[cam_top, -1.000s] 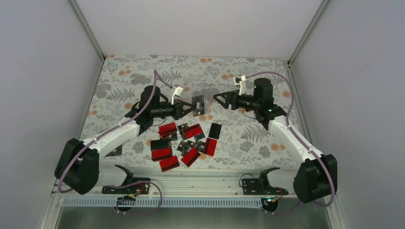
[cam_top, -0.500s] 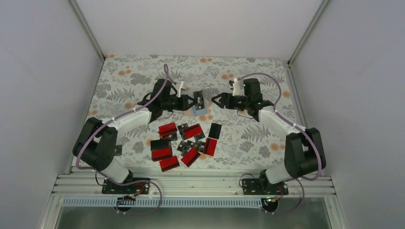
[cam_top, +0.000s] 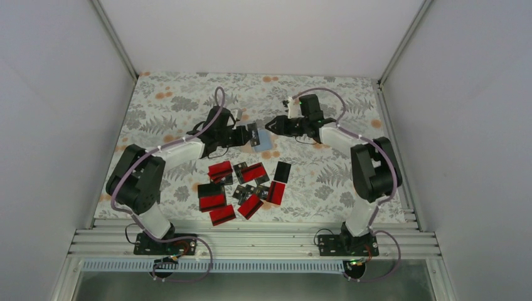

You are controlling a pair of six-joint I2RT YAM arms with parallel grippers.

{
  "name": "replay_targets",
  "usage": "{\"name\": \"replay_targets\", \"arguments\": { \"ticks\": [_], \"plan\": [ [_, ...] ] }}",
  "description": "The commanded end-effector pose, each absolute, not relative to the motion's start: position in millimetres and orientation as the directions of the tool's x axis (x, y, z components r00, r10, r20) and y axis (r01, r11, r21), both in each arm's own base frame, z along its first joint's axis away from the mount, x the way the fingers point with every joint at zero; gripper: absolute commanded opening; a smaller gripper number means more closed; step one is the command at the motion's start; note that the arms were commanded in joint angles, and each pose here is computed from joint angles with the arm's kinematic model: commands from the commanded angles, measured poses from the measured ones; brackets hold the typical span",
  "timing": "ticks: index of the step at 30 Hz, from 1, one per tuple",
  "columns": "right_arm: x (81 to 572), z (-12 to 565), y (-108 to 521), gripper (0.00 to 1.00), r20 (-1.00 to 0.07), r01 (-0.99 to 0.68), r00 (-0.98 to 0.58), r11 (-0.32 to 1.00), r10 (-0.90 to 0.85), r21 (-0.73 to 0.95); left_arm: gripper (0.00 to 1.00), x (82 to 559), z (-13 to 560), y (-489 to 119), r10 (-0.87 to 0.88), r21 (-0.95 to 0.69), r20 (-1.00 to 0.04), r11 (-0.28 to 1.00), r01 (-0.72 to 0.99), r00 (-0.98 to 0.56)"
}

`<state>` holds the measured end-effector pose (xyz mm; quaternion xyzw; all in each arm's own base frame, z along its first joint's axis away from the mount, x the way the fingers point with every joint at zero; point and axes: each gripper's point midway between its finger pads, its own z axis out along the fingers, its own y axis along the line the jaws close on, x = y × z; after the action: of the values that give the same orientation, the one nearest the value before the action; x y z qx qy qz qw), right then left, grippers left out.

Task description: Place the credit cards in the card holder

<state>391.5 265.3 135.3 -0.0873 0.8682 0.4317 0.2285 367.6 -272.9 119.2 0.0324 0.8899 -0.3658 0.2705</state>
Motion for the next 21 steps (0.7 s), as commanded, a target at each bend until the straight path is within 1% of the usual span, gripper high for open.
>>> {"name": "replay_targets", "arguments": {
  "ticks": [1, 13, 21],
  "plan": [
    [404.5, 117.2, 280.3, 0.35, -0.446, -0.339, -0.895, 0.62, 0.019, 0.708, 0.02, 377.9, 107.6, -259.8, -0.188, -0.602, -0.488, 0.779, 0.173, -0.852],
    [434.2, 66.4, 290.3, 0.23, -0.379, -0.286, -0.925, 0.68, -0.012, 0.676, 0.02, 382.7, 81.9, -241.5, -0.236, -0.579, -0.438, 0.812, 0.071, -0.867],
    [433.3, 28.7, 273.6, 0.17, -0.337, -0.223, -0.941, 0.766, -0.009, 0.603, 0.02, 384.3, 69.3, -245.9, -0.232, -0.598, -0.411, 0.799, 0.068, -0.882]
  ]
}}
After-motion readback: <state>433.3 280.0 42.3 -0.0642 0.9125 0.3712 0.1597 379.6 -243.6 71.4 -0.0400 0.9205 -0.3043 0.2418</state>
